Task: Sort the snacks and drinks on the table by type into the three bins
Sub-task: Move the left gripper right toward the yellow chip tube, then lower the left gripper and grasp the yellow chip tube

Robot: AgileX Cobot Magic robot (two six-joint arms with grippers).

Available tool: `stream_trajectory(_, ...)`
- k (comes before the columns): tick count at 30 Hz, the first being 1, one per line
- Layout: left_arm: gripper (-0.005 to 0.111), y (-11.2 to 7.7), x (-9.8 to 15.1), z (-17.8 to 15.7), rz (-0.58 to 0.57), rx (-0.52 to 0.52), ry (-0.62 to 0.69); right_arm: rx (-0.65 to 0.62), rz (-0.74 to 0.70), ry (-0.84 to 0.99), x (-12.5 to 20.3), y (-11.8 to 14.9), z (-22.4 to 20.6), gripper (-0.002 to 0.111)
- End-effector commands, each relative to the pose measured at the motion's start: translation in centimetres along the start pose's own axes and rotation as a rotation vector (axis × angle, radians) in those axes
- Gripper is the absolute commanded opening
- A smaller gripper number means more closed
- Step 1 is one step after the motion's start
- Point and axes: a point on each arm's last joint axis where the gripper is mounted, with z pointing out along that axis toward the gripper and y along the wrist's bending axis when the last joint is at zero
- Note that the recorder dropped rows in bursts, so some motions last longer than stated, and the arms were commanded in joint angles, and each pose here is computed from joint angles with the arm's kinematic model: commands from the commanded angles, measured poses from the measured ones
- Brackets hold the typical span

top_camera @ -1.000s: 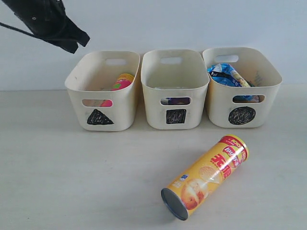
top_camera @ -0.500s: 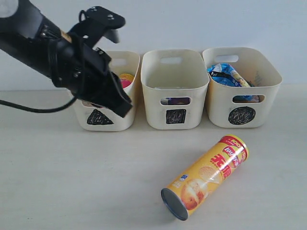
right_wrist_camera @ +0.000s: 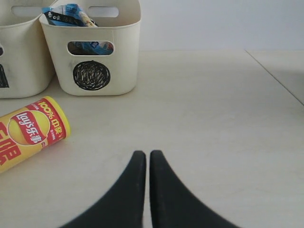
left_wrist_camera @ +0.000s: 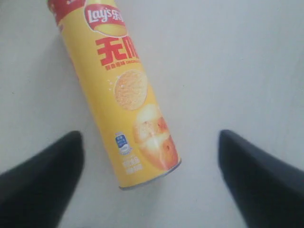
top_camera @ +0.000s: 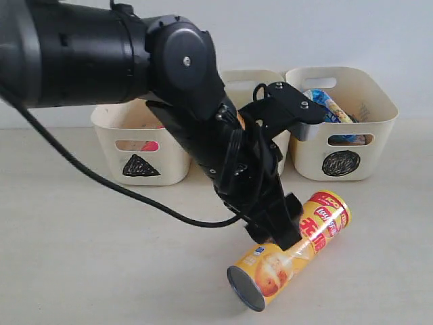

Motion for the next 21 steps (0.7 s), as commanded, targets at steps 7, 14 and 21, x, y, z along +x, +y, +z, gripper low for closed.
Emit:
stream_trajectory(7, 0.102, 0.0, -1.6, 5.1, -0.008, 0.063, 0.072, 0.001, -0.008, -0.012, -0.1, 0.0, 0.0, 0.001)
stream_trajectory(14, 0.102, 0.0, -2.1, 8.6, -0.009, 0.075, 0.122, 0.001, -0.008, -0.014, -0.1, 0.0, 0.0, 0.001)
stream_trajectory(21, 0.102, 0.3, -2.3, 11.0, -0.025, 0.081, 0.139, 0.001, -0.008, -0.014, -0.1, 0.0, 0.0, 0.001)
